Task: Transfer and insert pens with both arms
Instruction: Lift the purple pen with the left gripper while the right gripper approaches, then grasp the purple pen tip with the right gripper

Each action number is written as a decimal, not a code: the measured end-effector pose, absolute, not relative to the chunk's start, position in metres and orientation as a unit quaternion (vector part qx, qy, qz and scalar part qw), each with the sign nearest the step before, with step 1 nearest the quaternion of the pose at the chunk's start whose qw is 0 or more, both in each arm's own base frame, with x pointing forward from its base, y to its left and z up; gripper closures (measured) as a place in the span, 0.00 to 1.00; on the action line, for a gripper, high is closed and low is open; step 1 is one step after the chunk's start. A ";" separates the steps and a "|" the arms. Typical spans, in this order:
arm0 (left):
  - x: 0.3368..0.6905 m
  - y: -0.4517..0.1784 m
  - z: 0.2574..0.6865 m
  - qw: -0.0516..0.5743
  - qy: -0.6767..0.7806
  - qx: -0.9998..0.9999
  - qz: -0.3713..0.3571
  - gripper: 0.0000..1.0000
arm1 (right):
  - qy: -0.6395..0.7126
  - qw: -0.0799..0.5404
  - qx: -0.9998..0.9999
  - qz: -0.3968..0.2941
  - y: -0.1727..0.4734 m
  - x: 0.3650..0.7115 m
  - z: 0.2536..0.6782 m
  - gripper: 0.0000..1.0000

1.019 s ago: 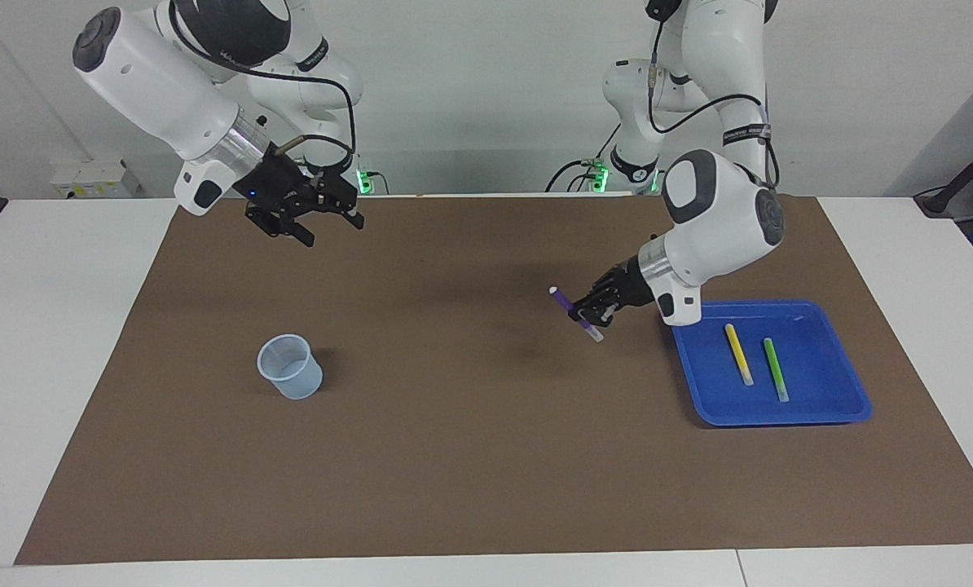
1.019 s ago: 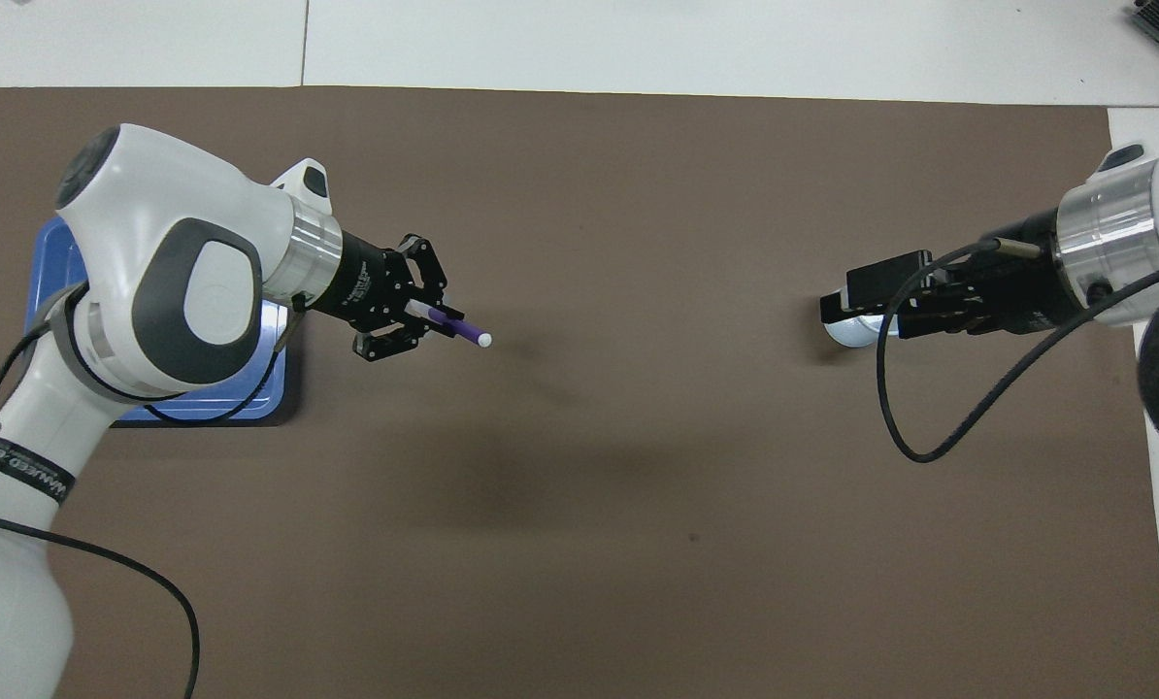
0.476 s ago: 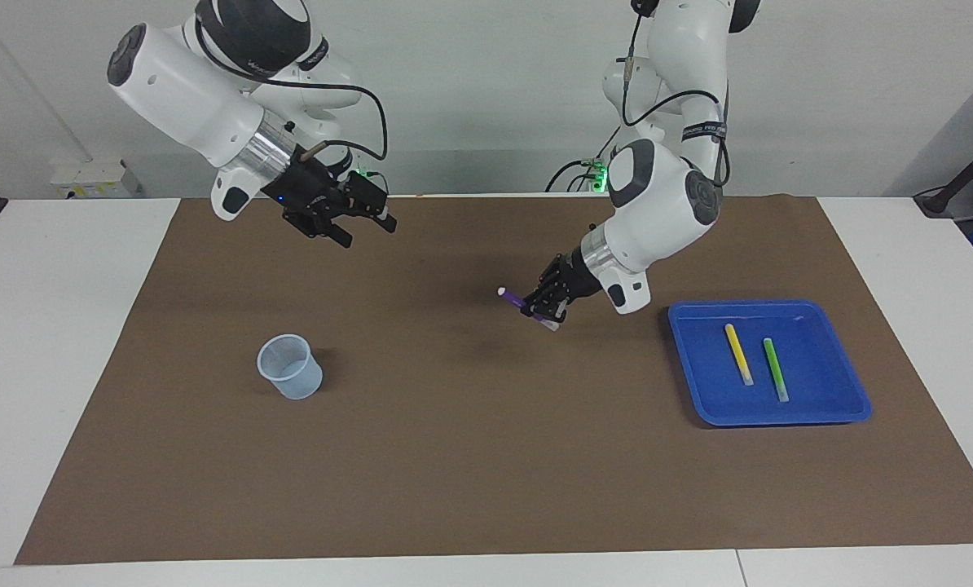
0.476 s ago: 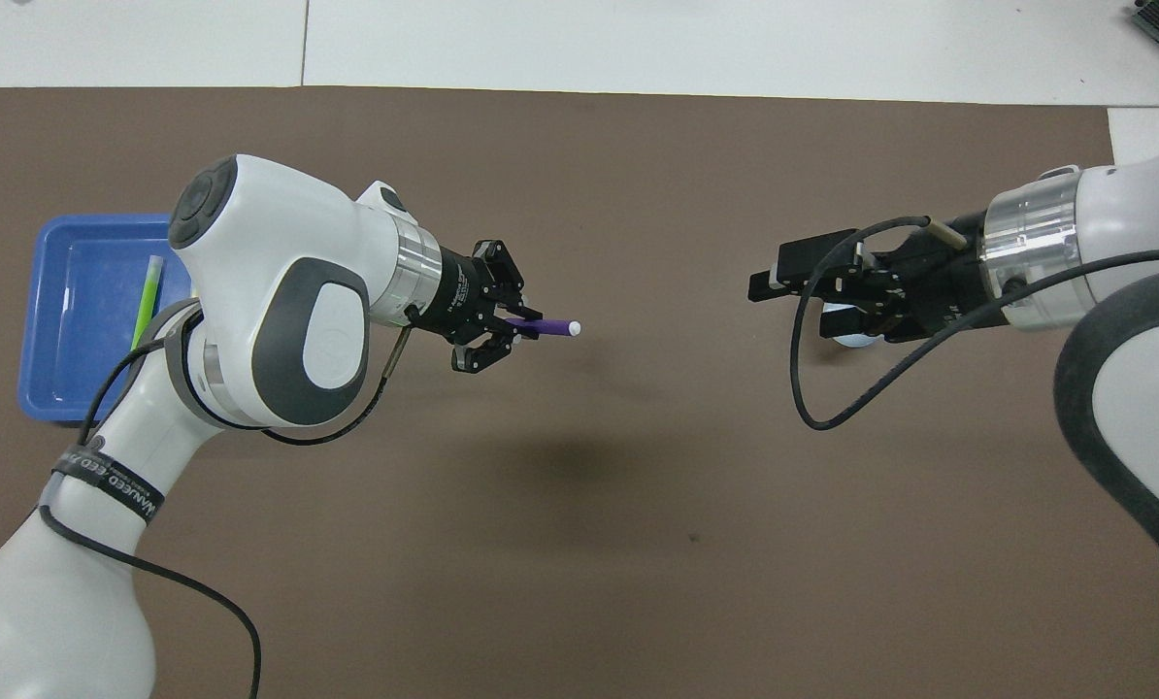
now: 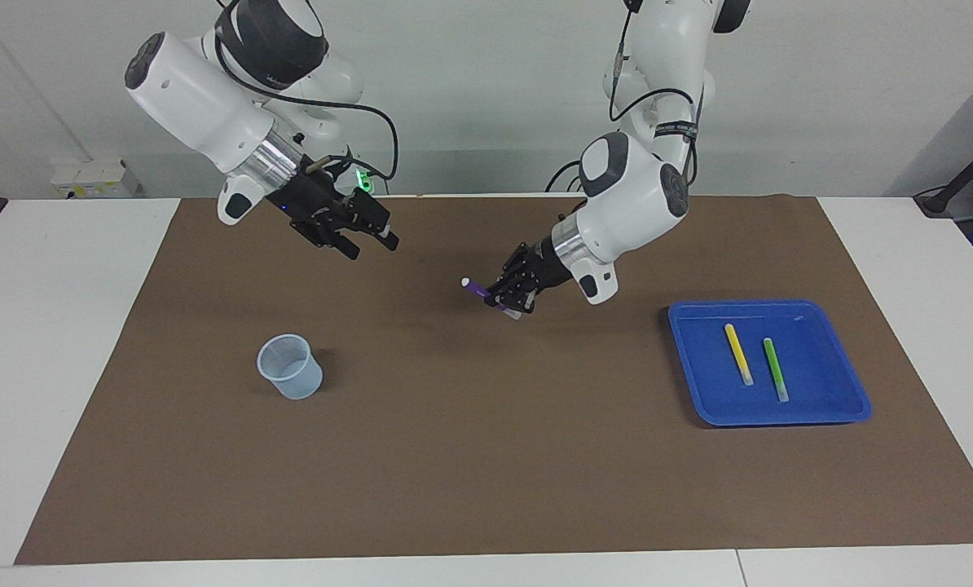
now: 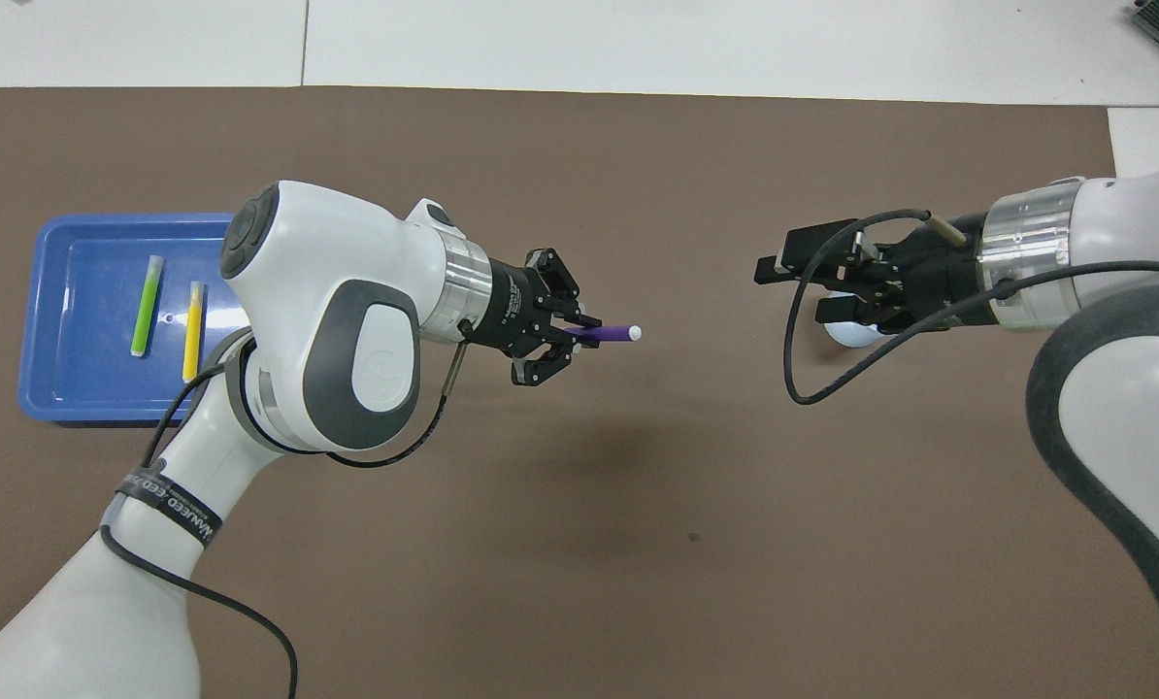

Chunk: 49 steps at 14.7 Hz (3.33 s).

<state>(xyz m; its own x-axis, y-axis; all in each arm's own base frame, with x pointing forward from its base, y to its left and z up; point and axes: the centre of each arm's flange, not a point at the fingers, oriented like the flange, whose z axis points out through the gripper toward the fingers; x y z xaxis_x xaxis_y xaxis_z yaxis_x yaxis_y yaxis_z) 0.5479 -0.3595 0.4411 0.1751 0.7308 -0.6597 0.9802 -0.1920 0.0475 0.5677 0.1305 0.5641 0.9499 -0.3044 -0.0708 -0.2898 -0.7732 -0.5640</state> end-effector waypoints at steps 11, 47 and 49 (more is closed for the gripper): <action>0.529 -0.408 0.469 0.260 0.628 0.686 -0.261 0.83 | 0.146 0.286 -0.946 -0.035 0.167 0.552 0.515 0.22; 0.529 -0.410 0.466 0.259 0.636 0.678 -0.261 0.83 | 0.118 0.285 -0.949 -0.062 0.197 0.542 0.503 0.81; 0.529 -0.410 0.466 0.260 0.636 0.678 -0.260 0.83 | 0.118 0.285 -0.949 -0.062 0.197 0.542 0.503 0.81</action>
<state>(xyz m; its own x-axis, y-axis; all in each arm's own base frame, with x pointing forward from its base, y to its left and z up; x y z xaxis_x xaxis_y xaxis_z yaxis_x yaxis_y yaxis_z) 0.5288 -0.4104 0.4664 0.0541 0.7274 -0.6841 0.9983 -0.0546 0.0210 0.5421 0.1972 0.5032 0.9645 -0.2592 0.0512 -0.1882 -0.8101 -0.5553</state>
